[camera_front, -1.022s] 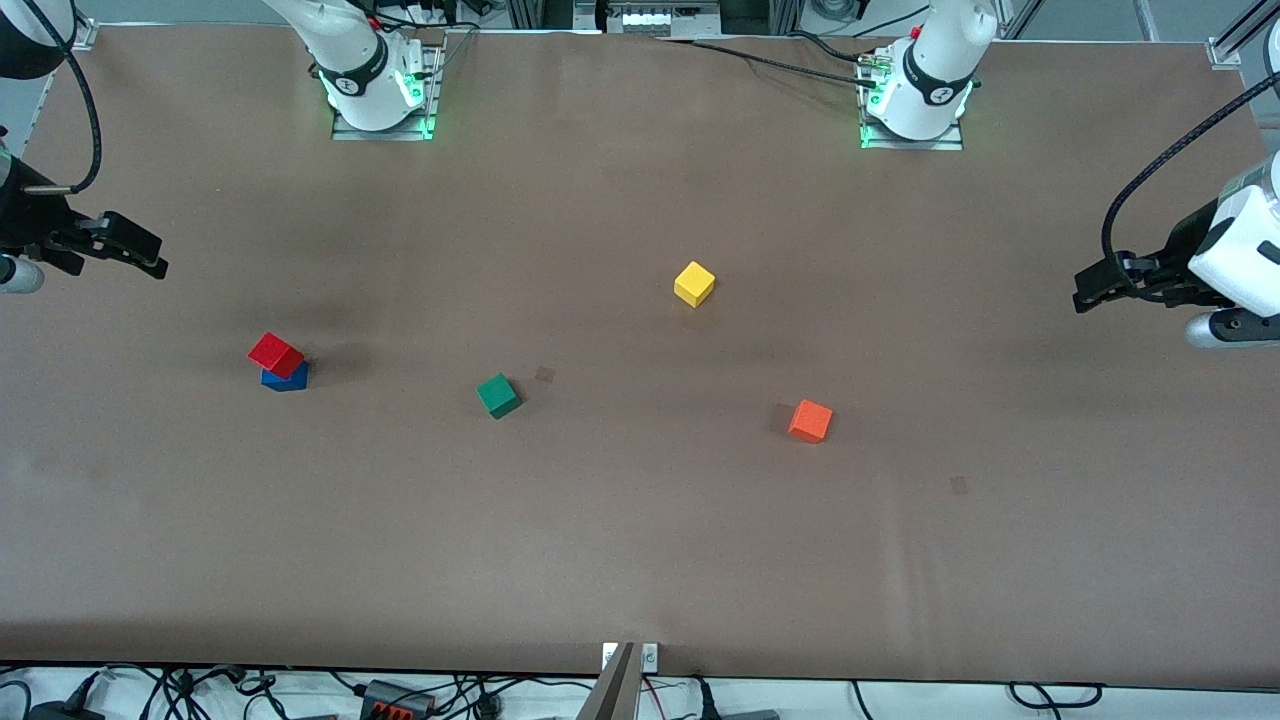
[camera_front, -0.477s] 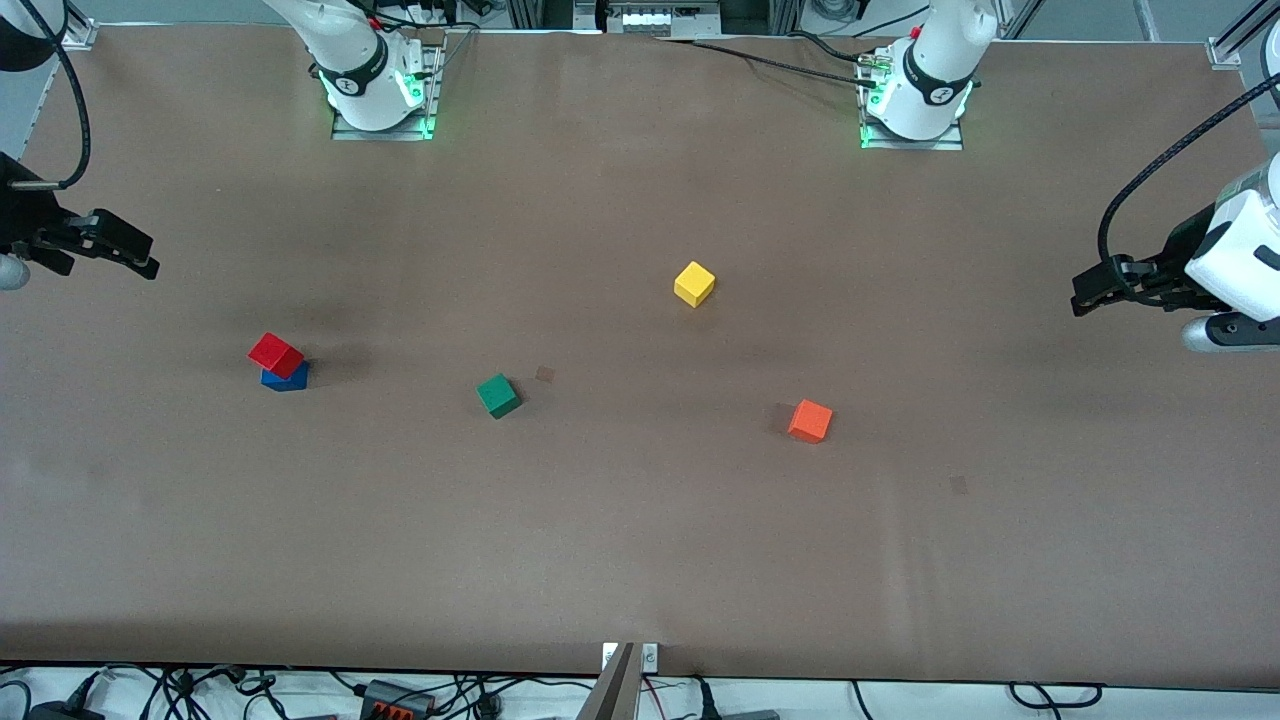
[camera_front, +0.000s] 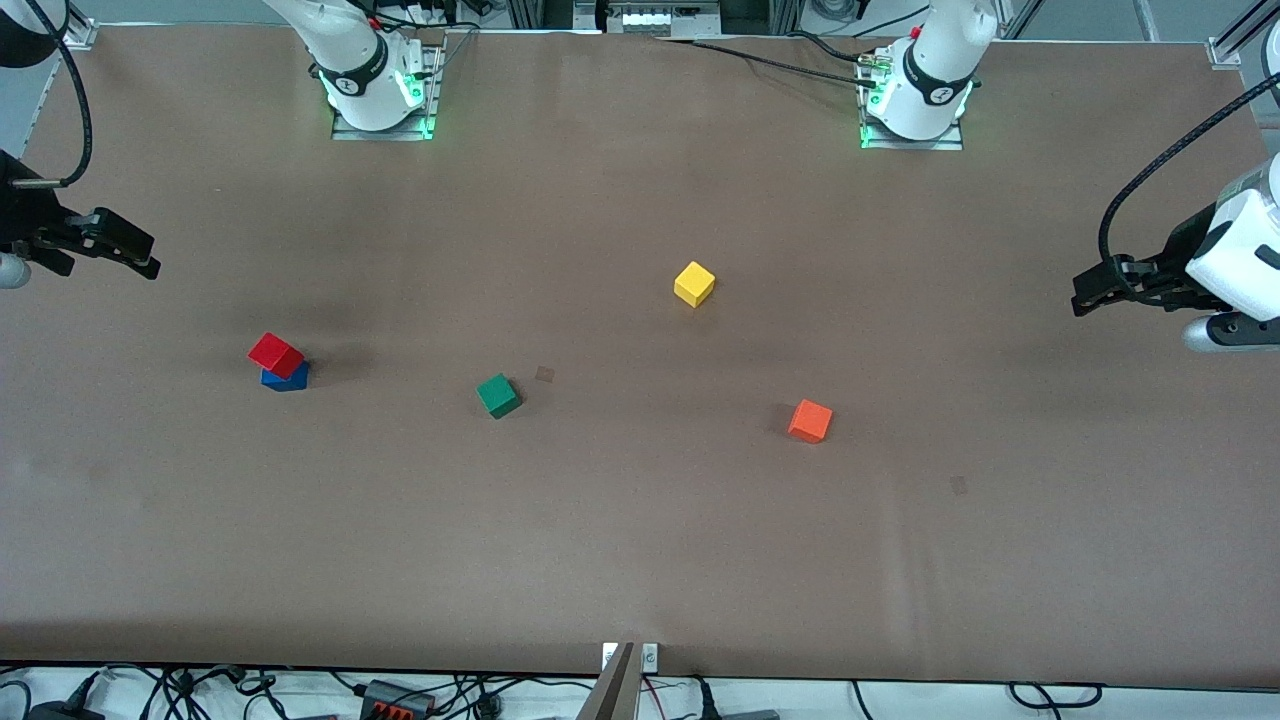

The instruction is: Pass red block to right arm, stack on blue

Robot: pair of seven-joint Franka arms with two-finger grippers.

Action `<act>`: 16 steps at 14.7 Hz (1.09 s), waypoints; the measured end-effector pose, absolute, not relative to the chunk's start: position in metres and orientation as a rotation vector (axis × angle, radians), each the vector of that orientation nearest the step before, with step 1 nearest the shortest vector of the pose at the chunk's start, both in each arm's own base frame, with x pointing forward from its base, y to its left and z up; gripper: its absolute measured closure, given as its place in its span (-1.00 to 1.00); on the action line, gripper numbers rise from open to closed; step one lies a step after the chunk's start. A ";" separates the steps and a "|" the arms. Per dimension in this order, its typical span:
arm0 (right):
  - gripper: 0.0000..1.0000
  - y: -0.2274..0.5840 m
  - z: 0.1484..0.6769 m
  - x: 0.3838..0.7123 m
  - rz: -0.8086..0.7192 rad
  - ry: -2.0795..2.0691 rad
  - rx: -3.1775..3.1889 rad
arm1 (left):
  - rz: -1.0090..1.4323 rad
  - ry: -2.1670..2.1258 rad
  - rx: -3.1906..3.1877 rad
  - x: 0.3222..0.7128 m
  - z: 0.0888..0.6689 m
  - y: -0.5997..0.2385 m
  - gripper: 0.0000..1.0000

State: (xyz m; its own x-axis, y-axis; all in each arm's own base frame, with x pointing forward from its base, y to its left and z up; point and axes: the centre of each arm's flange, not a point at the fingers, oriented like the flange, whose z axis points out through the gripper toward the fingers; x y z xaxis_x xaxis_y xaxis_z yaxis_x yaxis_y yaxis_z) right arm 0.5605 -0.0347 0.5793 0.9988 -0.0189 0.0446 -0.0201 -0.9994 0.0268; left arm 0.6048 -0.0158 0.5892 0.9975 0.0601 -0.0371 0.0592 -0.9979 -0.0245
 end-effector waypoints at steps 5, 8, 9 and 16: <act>-1.00 -0.038 0.576 0.557 0.019 -0.040 3.115 | 0.059 -0.093 -3.116 0.605 0.589 -0.016 -1.00; -1.00 -0.038 0.576 0.557 0.014 -0.041 3.116 | 0.059 -0.093 -3.116 0.605 0.589 -0.016 -1.00; -1.00 -0.038 0.576 0.557 0.014 -0.041 3.116 | 0.059 -0.093 -3.116 0.605 0.589 -0.016 -1.00; -1.00 -0.038 0.583 0.555 0.032 -0.041 3.115 | 0.059 -0.093 -3.116 0.605 0.589 -0.016 -1.00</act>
State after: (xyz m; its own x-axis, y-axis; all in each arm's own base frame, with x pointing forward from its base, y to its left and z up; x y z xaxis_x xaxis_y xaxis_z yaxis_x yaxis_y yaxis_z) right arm 0.5550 -0.0379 0.5825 0.9994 -0.0258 0.0212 -0.0264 -0.9993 0.0258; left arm 0.6048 -0.0159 0.5893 0.9975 0.0598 -0.0368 0.0590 -0.9980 -0.0245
